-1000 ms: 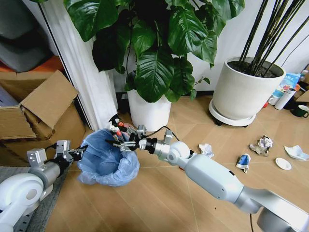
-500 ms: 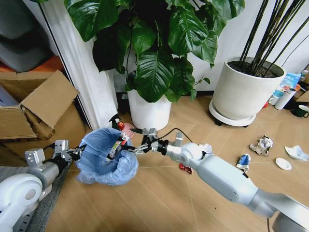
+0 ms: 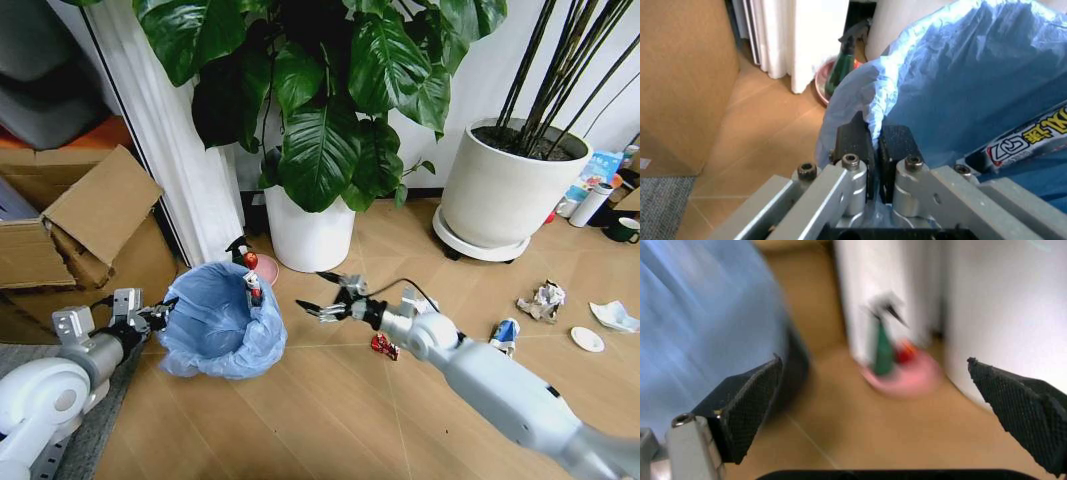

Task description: Pick up the trash bin and place the garbage on the floor into it.

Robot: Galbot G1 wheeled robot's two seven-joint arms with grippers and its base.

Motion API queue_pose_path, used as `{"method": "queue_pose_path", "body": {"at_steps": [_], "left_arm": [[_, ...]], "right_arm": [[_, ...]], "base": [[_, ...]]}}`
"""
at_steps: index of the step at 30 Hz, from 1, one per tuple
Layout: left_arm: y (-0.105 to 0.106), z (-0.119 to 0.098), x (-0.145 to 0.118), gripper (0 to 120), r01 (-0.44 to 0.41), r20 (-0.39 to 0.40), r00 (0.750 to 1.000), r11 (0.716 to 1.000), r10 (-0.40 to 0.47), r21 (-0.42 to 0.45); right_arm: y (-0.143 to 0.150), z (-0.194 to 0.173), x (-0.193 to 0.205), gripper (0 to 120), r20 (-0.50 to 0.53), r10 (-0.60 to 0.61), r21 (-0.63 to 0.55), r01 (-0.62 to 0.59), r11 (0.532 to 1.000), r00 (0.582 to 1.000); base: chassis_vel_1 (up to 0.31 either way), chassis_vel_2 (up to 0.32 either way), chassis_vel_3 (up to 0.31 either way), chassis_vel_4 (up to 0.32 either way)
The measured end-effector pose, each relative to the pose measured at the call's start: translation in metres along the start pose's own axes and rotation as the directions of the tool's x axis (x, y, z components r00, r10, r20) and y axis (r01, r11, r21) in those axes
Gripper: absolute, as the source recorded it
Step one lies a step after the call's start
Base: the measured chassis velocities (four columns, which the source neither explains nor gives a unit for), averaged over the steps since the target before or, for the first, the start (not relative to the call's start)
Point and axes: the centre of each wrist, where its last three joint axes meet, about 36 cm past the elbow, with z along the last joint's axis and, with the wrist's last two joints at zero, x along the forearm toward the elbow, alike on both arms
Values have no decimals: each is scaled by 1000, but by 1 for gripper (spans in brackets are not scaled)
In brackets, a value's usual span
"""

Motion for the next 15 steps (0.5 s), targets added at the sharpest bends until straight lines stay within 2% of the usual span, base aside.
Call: {"method": "queue_pose_path", "body": {"at_steps": [1, 3, 4, 7, 15], "left_arm": [[0, 0, 0, 0, 3, 3, 1000, 1000, -3, 2], [0, -2, 1, 0, 8, 10, 1000, 1000, -8, 3], [0, -2, 1, 0, 8, 10, 1000, 1000, -8, 3], [-1, -2, 2, 0, 10, 11, 1000, 1000, -10, 4], [-2, -1, 2, 0, 9, 7, 1000, 1000, -9, -1]], "right_arm": [[2, 14, 13, 100, -36, 69, 0, -69, 998, 997], [0, 44, 43, 100, -121, 243, 37, -240, 970, 962], [0, 44, 43, 100, -121, 243, 37, -240, 970, 962], [-5, 74, 70, 100, -191, 381, 77, -374, 924, 904], [-12, 110, 87, 100, -266, 502, 98, -495, 863, 823]], "base": [[0, 0, 0, 0], [0, 0, 0, 0], [0, 0, 0, 0], [0, 0, 0, 0], [0, 0, 0, 0]]}}
